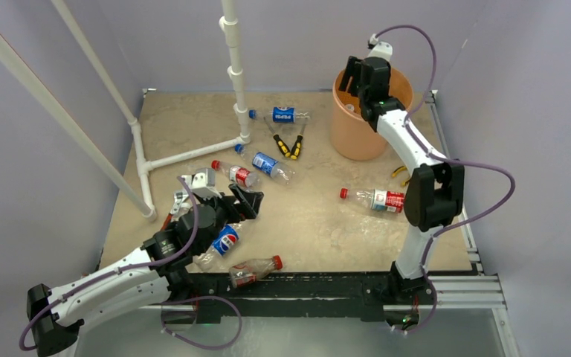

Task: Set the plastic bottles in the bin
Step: Place the plastic bottle in the trash bin.

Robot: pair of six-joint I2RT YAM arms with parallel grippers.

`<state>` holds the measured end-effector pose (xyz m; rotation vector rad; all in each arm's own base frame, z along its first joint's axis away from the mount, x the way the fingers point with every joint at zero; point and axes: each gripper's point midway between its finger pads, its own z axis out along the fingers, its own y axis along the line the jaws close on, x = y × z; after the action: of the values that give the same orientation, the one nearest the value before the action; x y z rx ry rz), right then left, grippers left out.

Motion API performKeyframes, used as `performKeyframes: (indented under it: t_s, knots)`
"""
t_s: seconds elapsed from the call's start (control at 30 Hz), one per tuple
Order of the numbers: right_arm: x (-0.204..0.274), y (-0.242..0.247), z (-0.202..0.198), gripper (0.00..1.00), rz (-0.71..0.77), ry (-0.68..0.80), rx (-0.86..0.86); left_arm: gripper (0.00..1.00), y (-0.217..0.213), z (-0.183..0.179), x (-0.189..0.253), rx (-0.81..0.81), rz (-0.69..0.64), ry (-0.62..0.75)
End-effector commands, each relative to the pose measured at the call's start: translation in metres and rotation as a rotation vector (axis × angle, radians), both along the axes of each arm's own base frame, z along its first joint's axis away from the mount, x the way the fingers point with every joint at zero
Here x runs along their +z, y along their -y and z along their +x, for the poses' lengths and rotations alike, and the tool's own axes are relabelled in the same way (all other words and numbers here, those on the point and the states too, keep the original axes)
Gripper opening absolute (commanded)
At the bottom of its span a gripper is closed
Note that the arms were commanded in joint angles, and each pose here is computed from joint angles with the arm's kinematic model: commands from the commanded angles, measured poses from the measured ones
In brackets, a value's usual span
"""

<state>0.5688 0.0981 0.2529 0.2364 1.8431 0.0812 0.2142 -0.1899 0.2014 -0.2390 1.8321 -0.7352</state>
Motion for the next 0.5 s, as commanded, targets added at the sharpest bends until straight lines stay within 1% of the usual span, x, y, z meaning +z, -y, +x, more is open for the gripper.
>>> performKeyframes:
  t_s: [0.0,0.07,0.17,0.2,0.27,0.37,0.47]
  knots:
    - [0.105,0.007,-0.015,0.74,0.087,0.181,-0.027,0.98,-0.001,0.001,0.015,0.018,-0.043,0.0]
    - [0.141,0.008,-0.028,0.75,0.118,0.25,-0.019,0.98,-0.006,0.001,0.014,0.039,-0.025,-0.008]
    - [0.2,0.014,-0.058,0.76,0.153,0.375,-0.013,0.99,-0.013,0.001,0.016,0.063,-0.006,-0.008]
    - [0.222,0.014,-0.077,0.76,0.177,0.415,0.008,0.99,-0.016,0.001,0.017,0.07,0.0,-0.005]
    - [0.242,0.009,-0.109,0.76,0.214,0.461,0.071,0.99,-0.022,0.003,0.021,0.095,0.014,0.005]
    - [0.253,-0.018,-0.173,0.75,0.294,0.556,0.3,0.99,-0.037,0.006,0.023,0.166,0.042,0.003]
    - [0.217,-0.057,-0.24,0.73,0.38,0.548,0.602,0.99,-0.052,0.007,0.016,0.251,0.047,-0.023]
